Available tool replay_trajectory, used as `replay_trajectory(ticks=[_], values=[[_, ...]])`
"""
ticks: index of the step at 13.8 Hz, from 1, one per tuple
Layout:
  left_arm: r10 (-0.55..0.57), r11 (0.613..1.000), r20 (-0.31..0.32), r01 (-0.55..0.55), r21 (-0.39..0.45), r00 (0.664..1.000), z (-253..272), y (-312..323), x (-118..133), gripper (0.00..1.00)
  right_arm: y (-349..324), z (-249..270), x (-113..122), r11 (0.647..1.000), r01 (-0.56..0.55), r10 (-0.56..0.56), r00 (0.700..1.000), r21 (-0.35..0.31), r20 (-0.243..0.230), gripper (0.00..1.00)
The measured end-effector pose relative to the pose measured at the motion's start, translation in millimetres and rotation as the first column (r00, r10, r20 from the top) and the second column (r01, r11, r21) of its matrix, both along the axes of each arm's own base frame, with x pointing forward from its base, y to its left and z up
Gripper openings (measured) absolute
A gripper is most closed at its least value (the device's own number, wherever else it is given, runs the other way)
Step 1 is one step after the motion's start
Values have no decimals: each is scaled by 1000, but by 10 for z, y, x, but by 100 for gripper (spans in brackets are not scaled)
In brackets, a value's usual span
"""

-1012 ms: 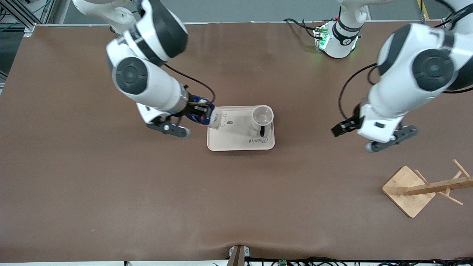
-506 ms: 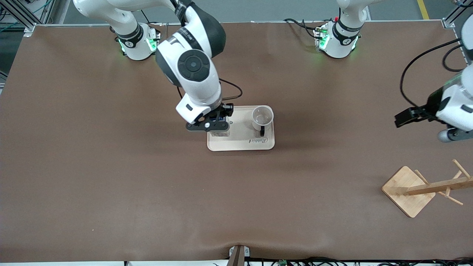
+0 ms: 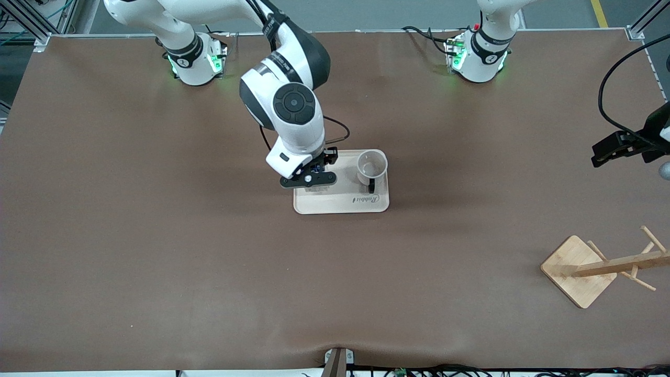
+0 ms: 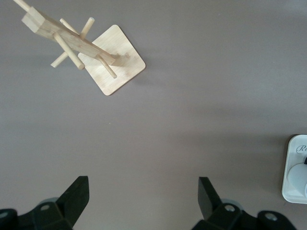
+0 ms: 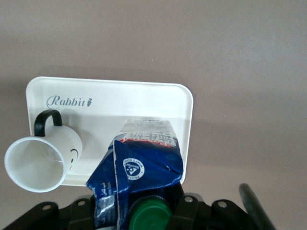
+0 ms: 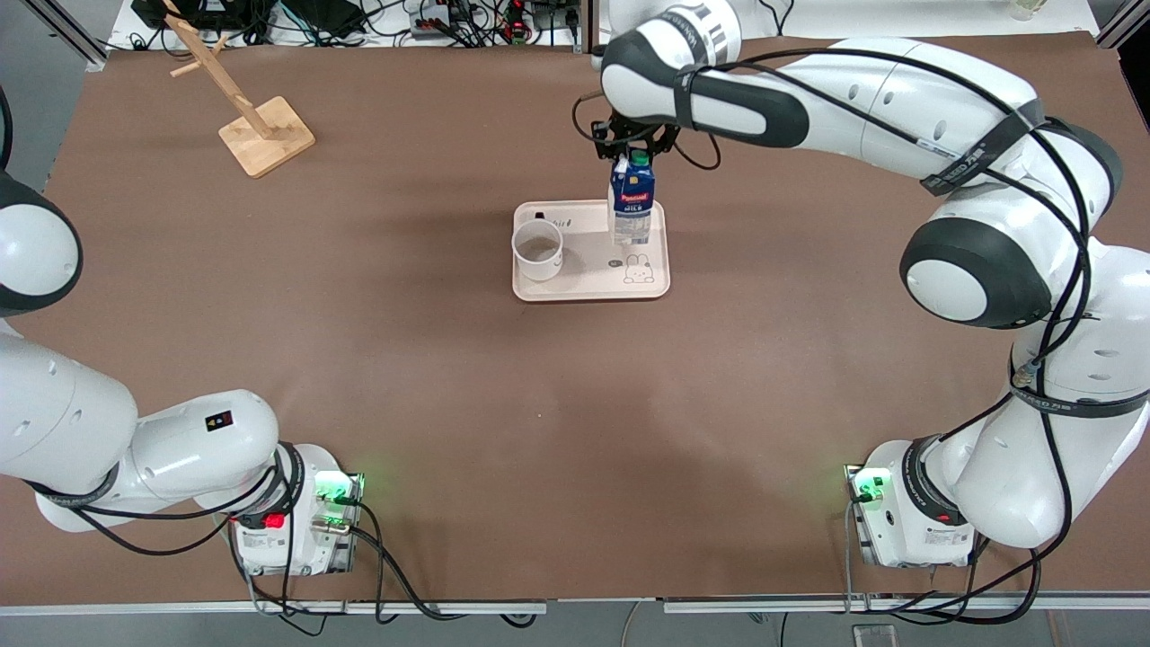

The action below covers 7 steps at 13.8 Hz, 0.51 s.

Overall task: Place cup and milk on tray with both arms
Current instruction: 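Carry the milk carton over the tray while the left gripper withdraws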

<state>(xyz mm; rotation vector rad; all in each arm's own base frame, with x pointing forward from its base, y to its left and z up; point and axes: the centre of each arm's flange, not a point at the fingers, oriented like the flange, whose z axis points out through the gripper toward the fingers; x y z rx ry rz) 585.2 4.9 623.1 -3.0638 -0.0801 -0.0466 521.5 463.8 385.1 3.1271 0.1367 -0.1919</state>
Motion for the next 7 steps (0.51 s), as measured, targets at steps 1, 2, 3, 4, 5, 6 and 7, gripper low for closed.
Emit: replay_trajectory(ticks=[1, 2, 3, 4, 5, 6, 7], values=[[-1, 1000, 5, 1, 3, 1000, 42, 1, -24, 100, -2, -74, -30, 1000, -8, 8, 1000, -8, -10, 50], [-1, 1000, 7, 1, 7, 1000, 84, -5, -55, 100, -7, -136, -59, 1000, -23, 23, 1000, -15, -20, 50], [-1, 1000, 7, 1, 10, 1000, 128, -16, -91, 100, -9, -188, -83, 999, -36, 36, 999, -19, -28, 50], [-1, 1000, 10, 1, 14, 1000, 177, -28, -127, 100, -1, -221, -96, 999, -46, 46, 999, -16, -26, 50], [-1, 1000, 14, 1, 19, 1000, 230, -42, -165, 100, 26, -249, -108, 999, -53, 52, 999, -7, -14, 50], [-3, 1000, 20, 3, 23, 1000, 279, -62, -199, 100, 57, -277, -124, 998, -57, 57, 998, 2, -2, 50], [-8, 1000, 25, 8, 26, 1000, 322, -99, -228, 100, 79, -304, -141, 998, -61, 61, 998, 8, 6, 50]])
